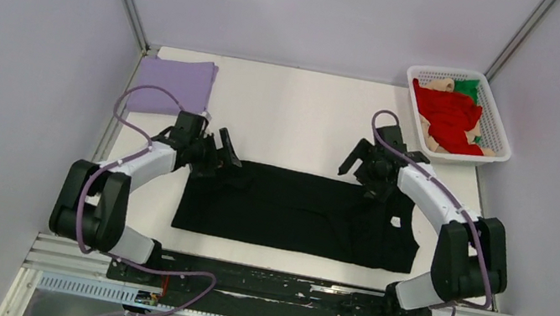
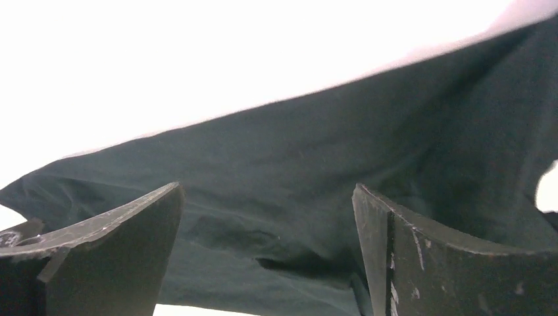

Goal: Fold and stack the t-shirts
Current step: Fold the other side of the tshirt into a rectangle, then rotate the tshirt 90 degrees

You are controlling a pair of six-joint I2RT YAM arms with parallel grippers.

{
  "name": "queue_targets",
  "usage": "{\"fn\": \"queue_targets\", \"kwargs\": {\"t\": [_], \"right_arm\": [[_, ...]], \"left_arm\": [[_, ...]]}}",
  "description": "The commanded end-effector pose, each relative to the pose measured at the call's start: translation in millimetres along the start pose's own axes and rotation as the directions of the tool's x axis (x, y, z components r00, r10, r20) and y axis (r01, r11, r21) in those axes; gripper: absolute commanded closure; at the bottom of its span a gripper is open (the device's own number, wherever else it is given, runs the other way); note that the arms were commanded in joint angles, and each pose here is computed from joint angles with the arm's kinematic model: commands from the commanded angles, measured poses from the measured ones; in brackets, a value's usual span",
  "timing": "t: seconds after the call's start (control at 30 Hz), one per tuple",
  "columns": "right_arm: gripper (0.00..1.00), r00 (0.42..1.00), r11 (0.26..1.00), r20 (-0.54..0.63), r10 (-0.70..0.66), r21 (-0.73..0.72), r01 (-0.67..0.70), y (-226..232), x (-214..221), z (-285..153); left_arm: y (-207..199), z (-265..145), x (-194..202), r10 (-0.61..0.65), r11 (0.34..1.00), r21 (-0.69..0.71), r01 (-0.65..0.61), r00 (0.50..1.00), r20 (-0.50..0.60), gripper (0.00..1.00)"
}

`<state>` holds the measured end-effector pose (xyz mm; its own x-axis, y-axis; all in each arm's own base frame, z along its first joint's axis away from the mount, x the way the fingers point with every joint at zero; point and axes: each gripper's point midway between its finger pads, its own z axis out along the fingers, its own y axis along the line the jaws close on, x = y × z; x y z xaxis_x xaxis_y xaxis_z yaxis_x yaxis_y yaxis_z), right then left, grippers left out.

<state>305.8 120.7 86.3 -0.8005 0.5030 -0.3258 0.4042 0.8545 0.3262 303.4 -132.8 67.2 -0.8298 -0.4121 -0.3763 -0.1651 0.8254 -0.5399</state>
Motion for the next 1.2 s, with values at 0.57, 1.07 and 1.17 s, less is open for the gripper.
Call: {"fn": "queue_targets", "kwargs": {"t": [0.57, 1.07, 1.17], "right_arm": [[0.00, 0.910, 0.927, 0.264, 0.319, 0.111, -0.357, -140.4, -72.6, -7.5], [0.00, 0.980, 0.889, 0.027, -0.199, -0.416, 0.192, 27.8, 62.8, -66.7], [0.00, 0.969, 0.909, -0.010, -0.245, -0.350, 0.227, 23.3, 82.6, -47.8]], "left_arm": [[72.6, -13.7, -36.2, -0.100, 0.943, -0.304, 0.136, 0.986, 0.132, 0.00], [-26.4, -46.8, -40.7, 0.048, 0.998, 0.036, -0.052, 0.995, 0.092, 0.00], [-30.0, -40.4, -35.6, 0.039, 0.996, 0.073, -0.044, 0.997, 0.072, 0.00]]}}
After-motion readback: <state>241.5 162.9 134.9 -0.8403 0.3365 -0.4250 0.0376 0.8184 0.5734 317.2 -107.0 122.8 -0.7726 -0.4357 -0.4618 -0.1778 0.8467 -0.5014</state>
